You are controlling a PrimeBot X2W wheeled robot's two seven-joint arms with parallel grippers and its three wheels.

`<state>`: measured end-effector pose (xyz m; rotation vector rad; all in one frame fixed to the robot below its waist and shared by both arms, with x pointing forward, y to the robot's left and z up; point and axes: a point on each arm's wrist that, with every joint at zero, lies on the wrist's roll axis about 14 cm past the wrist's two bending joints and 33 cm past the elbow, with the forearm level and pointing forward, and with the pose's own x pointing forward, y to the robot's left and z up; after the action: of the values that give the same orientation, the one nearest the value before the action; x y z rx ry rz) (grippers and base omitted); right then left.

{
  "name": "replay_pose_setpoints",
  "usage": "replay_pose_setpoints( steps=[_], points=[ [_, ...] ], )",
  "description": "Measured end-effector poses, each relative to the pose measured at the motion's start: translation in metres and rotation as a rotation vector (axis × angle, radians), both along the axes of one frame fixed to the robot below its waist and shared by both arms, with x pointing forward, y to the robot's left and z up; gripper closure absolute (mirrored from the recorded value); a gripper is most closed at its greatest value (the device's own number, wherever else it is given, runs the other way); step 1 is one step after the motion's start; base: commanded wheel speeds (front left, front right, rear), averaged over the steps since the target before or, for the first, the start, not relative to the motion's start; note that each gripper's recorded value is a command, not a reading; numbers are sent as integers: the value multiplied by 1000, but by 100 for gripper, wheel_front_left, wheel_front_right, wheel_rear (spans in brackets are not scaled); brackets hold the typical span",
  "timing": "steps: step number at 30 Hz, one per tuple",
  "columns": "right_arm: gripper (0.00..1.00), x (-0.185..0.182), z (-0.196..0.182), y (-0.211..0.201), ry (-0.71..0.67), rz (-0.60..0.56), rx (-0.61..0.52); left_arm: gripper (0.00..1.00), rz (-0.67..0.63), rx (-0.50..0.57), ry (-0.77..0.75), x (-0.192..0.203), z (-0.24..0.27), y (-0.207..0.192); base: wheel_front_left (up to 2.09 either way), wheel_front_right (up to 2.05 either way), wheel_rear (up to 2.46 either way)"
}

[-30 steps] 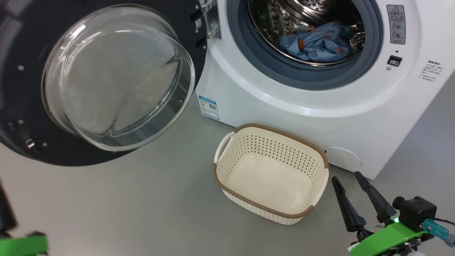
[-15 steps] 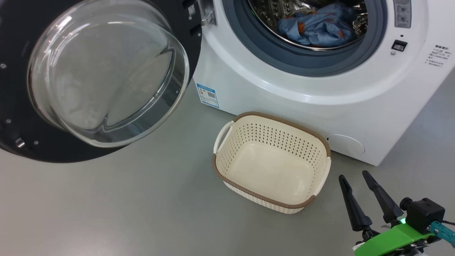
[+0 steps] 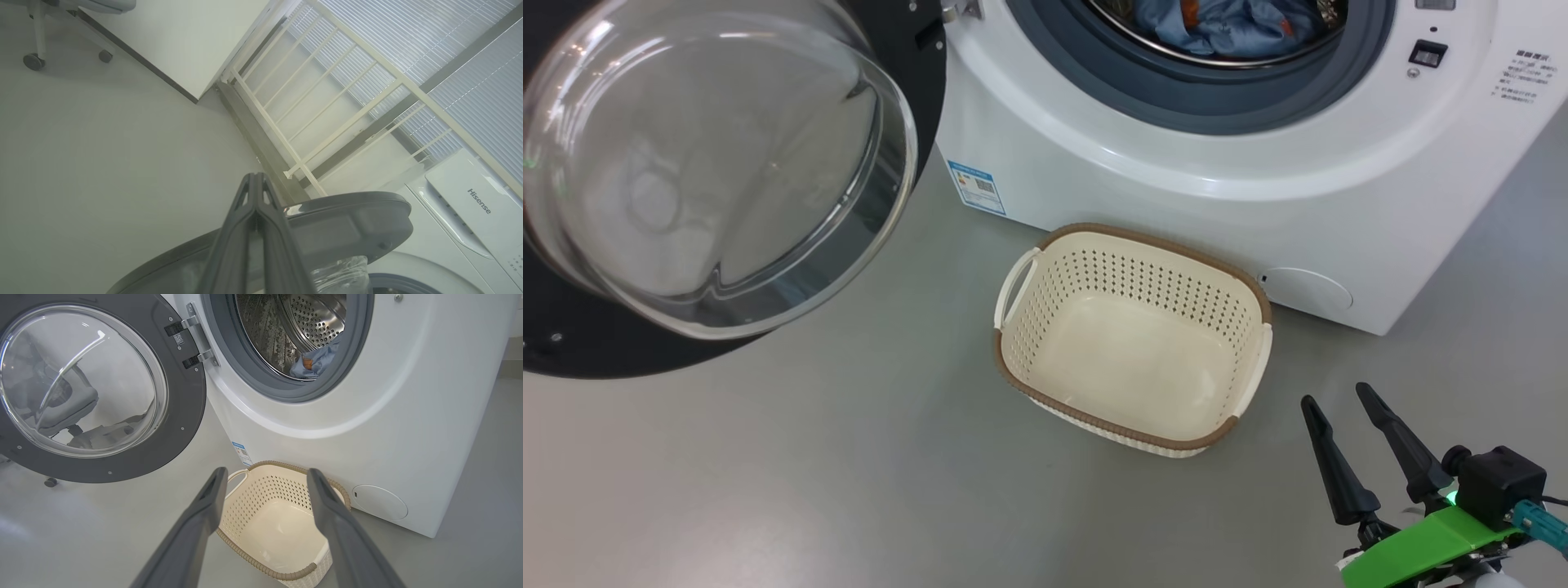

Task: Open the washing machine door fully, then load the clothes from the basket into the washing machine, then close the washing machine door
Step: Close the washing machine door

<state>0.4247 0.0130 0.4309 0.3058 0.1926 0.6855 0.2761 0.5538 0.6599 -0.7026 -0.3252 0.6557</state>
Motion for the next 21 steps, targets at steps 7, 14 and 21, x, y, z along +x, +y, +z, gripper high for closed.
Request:
replay_pose_setpoints(
  steps=[7,14,21],
  points=[
    [0,9,-6,-3,5,-7,3,100,-74,-176,111,20,-33,3,0,0,0],
    [0,16,-17,-6,17,-5,-7,100,-114,-193,173,47,-43,-2,0,0,0],
    [0,16,-28,-11,39,-11,-18,100,-115,-200,205,61,-54,-3,0,0,0]
  ],
)
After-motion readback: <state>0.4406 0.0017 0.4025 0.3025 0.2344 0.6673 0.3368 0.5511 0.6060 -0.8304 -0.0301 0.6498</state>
